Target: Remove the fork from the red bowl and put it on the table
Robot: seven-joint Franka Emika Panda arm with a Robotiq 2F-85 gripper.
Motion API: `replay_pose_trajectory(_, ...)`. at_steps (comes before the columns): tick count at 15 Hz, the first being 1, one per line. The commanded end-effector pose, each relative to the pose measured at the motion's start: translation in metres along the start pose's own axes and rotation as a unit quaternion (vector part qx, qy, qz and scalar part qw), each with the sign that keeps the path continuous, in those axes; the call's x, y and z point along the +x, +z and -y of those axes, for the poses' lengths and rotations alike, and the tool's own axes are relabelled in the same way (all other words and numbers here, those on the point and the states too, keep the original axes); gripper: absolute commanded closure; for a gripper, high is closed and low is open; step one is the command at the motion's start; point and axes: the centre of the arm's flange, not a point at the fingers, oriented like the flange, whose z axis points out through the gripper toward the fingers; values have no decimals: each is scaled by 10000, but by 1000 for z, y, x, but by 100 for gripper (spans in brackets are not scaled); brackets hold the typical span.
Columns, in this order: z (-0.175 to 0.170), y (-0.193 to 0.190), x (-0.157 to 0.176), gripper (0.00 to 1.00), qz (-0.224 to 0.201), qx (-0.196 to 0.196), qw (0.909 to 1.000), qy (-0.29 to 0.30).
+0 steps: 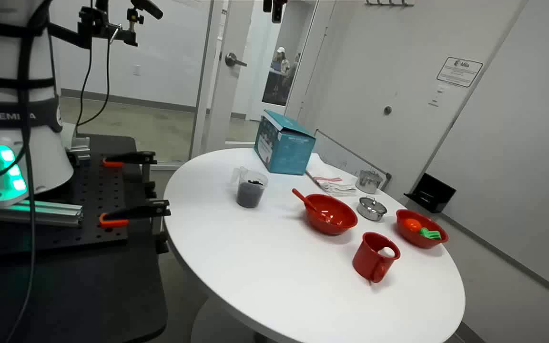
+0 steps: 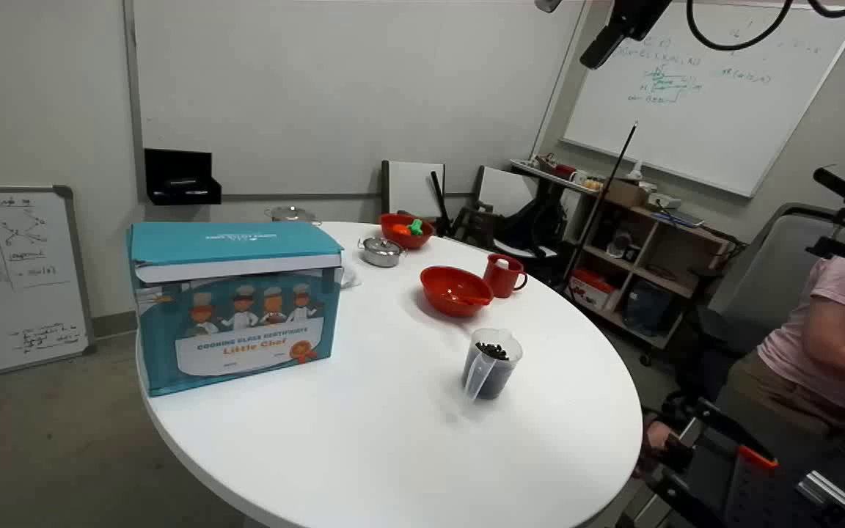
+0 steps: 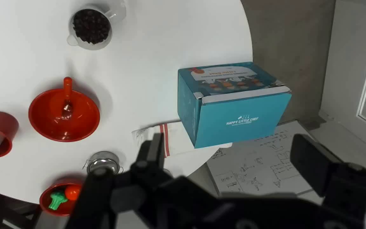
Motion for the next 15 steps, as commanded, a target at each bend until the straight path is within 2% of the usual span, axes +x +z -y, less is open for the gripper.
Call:
replay_pose_trajectory(1, 0, 0, 0, 0, -2, 1, 10000, -1)
replay_pose_trajectory(10, 0, 0, 0, 0, -3, 1, 10000, -1)
replay_pose_trajectory(11, -1, -1, -1, 0, 93, -44, 9999, -90)
replay_pose_trajectory(15, -5, 0, -2, 0, 100, -277, 9993, 251)
